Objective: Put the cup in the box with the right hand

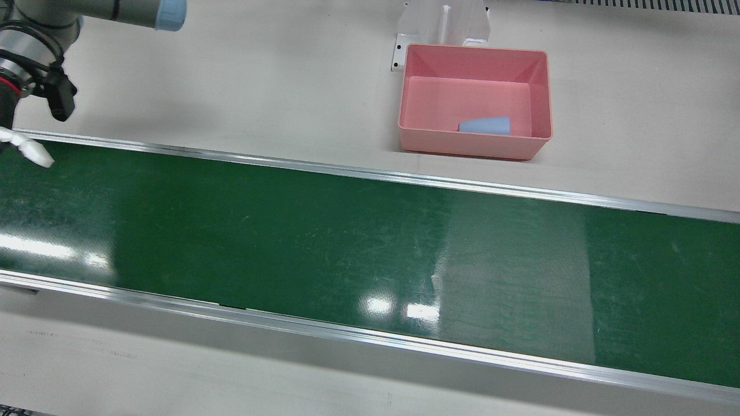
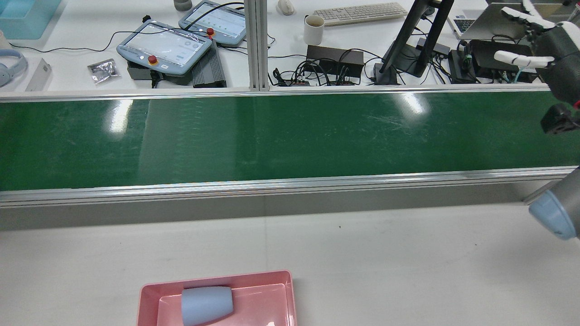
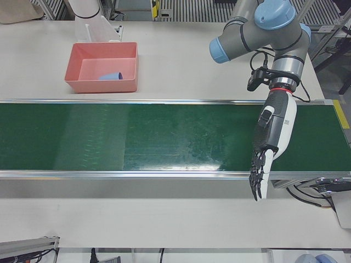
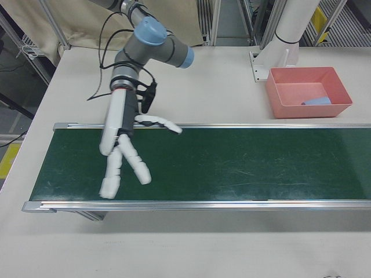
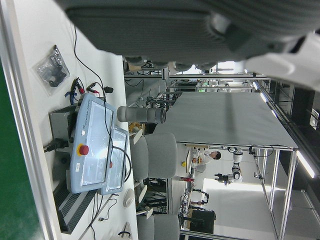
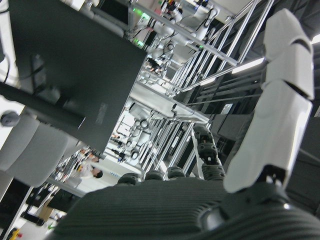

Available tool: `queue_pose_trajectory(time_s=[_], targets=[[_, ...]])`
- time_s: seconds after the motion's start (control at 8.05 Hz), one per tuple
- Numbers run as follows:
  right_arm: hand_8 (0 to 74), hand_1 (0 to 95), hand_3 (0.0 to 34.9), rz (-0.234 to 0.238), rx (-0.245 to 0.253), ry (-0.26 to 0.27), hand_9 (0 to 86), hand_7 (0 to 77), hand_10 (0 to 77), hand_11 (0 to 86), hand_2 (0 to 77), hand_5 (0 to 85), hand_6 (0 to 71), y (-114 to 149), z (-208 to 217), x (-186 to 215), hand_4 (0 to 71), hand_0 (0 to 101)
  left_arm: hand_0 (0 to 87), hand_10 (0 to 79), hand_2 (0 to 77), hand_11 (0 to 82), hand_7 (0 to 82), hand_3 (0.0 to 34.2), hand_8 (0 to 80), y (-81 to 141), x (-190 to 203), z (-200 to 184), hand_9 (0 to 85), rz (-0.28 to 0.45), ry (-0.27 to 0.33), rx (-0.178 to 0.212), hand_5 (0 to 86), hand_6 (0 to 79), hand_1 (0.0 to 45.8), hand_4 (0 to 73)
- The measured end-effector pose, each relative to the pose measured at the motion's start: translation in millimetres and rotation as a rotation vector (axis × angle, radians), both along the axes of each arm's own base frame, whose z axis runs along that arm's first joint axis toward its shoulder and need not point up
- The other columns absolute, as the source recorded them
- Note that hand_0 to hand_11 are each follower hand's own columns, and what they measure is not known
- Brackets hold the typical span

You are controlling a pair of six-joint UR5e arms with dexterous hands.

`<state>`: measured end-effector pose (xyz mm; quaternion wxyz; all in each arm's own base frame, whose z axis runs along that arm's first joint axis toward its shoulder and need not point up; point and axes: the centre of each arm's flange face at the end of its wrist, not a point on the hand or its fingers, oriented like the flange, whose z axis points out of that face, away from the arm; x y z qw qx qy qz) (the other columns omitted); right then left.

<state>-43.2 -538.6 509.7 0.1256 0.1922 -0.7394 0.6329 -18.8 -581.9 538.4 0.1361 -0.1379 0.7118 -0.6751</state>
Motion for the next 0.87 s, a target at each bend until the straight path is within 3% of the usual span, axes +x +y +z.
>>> queue_pose_trajectory(time_s=[0.12,0.25,0.37,0.87], targets=[[0.0,16.4,0.0,0.041,-0.068,0.012,1.1,4.9,0.5,0.5,18.0,3.3,1.1,-4,46,45,4.9,47,0.0,0.0,0.5,0.0,0.0,0.0,0.0,0,0,0,0.0,0.0,0.0,0.0,0.0,0.0,0.5,0.0],[0.0,16.9,0.0,0.054,-0.123,0.005,1.1,2.2,0.5,1.1,15.8,3.3,1.1,-1,83,65,0.0,47,0.0,0.0,0.5,0.0,0.0,0.0,0.0,0,0,0,0.0,0.0,0.0,0.0,0.0,0.0,0.5,0.0],[0.5,16.9,0.0,0.054,-0.161,-0.002,1.1,2.2,0.5,0.5,14.7,3.3,1.1,1,107,71,0.0,47,0.0,0.0,0.5,0.0,0.0,0.0,0.0,0,0,0,0.0,0.0,0.0,0.0,0.0,0.0,0.5,0.0],[0.5,16.9,0.0,0.028,-0.197,-0.015,1.1,2.2,0.5,1.1,13.6,3.3,1.1,2,128,70,0.0,47,0.0,0.0,0.5,0.0,0.0,0.0,0.0,0,0,0,0.0,0.0,0.0,0.0,0.0,0.0,0.5,0.0]])
